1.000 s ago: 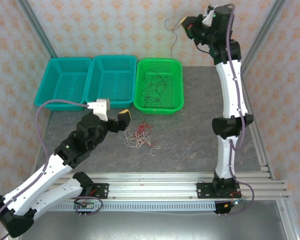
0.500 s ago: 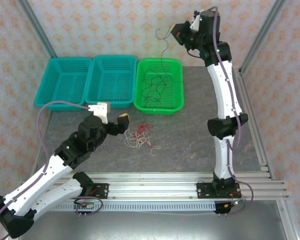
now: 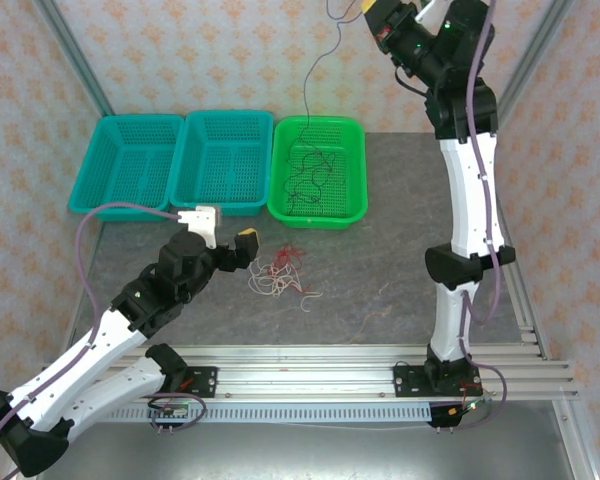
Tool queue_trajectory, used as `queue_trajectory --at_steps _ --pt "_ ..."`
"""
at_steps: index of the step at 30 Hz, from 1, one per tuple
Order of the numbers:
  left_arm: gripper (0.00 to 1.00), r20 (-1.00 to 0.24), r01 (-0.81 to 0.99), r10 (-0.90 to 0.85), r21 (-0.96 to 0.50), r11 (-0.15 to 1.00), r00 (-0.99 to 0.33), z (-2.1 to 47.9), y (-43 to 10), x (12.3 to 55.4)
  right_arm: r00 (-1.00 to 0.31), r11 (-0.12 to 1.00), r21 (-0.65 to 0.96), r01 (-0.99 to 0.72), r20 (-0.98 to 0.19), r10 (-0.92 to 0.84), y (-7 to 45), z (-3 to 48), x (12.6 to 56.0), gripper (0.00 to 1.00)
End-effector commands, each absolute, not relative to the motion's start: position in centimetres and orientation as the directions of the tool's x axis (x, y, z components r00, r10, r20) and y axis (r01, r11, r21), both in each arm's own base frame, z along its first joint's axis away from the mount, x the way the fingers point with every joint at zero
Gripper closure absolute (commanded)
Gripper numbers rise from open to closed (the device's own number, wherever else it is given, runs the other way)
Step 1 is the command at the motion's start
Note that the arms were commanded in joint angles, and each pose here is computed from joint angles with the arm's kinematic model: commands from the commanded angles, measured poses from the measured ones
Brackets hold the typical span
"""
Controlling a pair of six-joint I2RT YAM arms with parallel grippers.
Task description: Untangle the cables
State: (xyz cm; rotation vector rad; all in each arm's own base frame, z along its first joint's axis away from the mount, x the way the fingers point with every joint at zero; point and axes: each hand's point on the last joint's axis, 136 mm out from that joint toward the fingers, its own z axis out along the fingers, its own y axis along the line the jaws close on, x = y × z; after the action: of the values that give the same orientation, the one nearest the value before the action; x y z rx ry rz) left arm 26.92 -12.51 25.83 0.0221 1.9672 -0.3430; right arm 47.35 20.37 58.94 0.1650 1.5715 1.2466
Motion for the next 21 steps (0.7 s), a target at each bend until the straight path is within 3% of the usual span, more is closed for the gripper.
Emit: queue_trajectory --at_steps 1,8,12,17,21 --pt "0.0 -0.899 0.159 -0.148 -0.231 0.96 -0.411 25.4 -12.1 26.9 -0.521 0.535 0.762 -0.364 -0.643 0.561 22.1 51.6 50.8 1.0" --pt "0.0 -0.898 0.14 -0.137 -0.213 0.967 -0.418 25.0 -11.6 26.8 -0.693 0.779 0.573 -0.254 -0.67 0.267 25.1 37.7 52.0 1.0" --pt "0.0 -0.899 0.129 -0.132 -0.203 0.971 -0.418 24.7 -11.3 26.8 -0.803 0.882 0.441 -0.167 -0.58 0.138 26.0 29.0 51.6 1.0" --pt "0.0 -0.896 0.128 -0.119 -0.19 0.973 -0.429 24.5 -11.3 26.8 -0.868 0.944 0.327 -0.043 -0.479 0.126 24.6 21.6 52.4 1.0" --pt "0.0 -0.895 0.114 -0.112 -0.177 0.978 -0.432 24.3 -10.9 26.6 -0.884 0.967 0.256 -0.004 -0.453 0.116 23.5 19.6 52.3 0.58"
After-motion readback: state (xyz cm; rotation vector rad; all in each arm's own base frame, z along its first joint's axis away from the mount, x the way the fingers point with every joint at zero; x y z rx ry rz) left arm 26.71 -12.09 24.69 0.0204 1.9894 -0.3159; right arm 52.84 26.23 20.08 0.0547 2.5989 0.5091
